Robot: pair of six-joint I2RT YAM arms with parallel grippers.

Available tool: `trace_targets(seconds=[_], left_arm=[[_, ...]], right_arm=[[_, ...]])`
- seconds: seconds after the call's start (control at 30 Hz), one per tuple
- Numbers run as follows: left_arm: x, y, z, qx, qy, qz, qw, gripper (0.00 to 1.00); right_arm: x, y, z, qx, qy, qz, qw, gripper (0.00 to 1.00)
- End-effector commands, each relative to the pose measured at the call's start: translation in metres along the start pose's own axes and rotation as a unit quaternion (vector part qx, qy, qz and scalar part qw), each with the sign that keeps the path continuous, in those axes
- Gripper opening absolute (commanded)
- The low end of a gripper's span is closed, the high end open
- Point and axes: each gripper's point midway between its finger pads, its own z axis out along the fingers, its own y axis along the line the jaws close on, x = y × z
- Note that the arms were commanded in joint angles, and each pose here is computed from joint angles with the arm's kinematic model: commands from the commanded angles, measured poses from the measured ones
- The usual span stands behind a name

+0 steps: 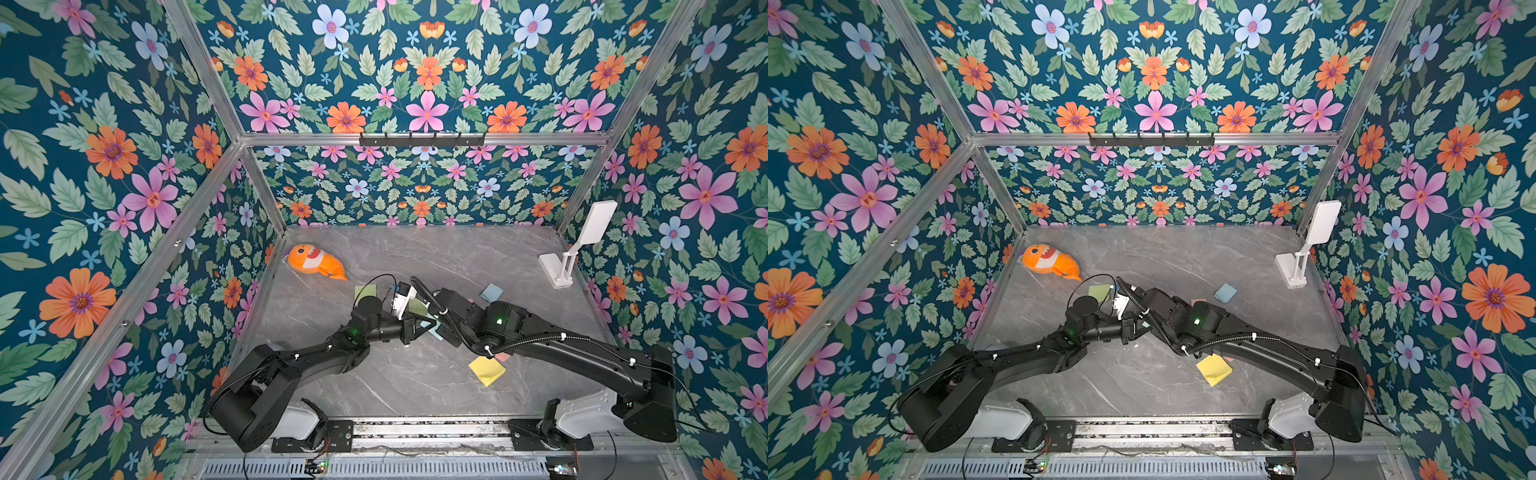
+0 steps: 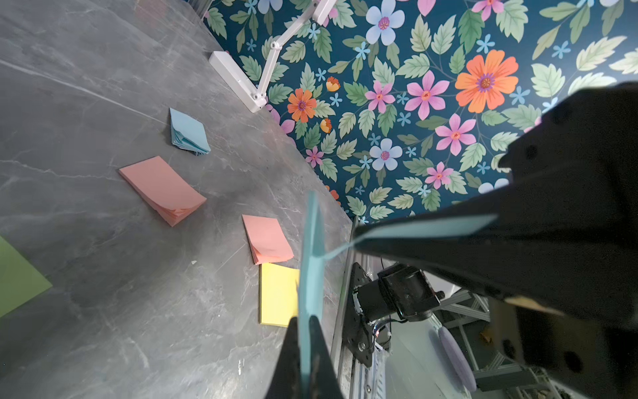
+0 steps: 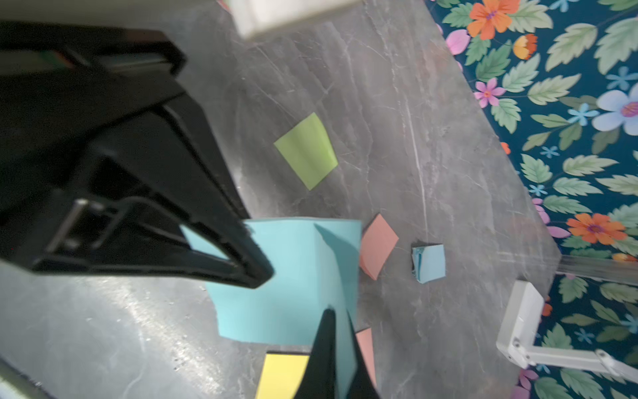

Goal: Tear off pages from different memo pads
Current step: Tear off the paper from the memo pad, then place the paper at the center of the board.

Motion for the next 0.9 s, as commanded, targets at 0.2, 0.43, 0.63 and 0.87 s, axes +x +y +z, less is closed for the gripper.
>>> trace_targets(seconds=[0.2, 0.43, 0.63, 0.87], left_arm=[[0.011, 0.008, 0.001, -0.01, 0.024, -0.072, 0.997, 0.0], [0.019, 0.029, -0.013, -0.053, 0.026, -0.107, 0.993, 0.0], [0.019, 0.112, -0.088, -0.232, -0.032, -0.212, 0.949, 0.0], [0.039, 0.159, -0.151, -0.362, -0.068, -0.245, 0.897, 0.0]], right_arm=[[0.015, -0.068, 0.031, 0.157, 0.055, 0.041, 0.985, 0.0], [0.033, -0.083, 0.047, 0.139, 0.087, 0.103, 0.981, 0.0], [0.038, -0.002, 0.073, -0.014, 0.122, 0.112, 0.986, 0.0], [0.038, 0.054, 0.121, -0.054, 0.16, 0.105, 0.98, 0.0]])
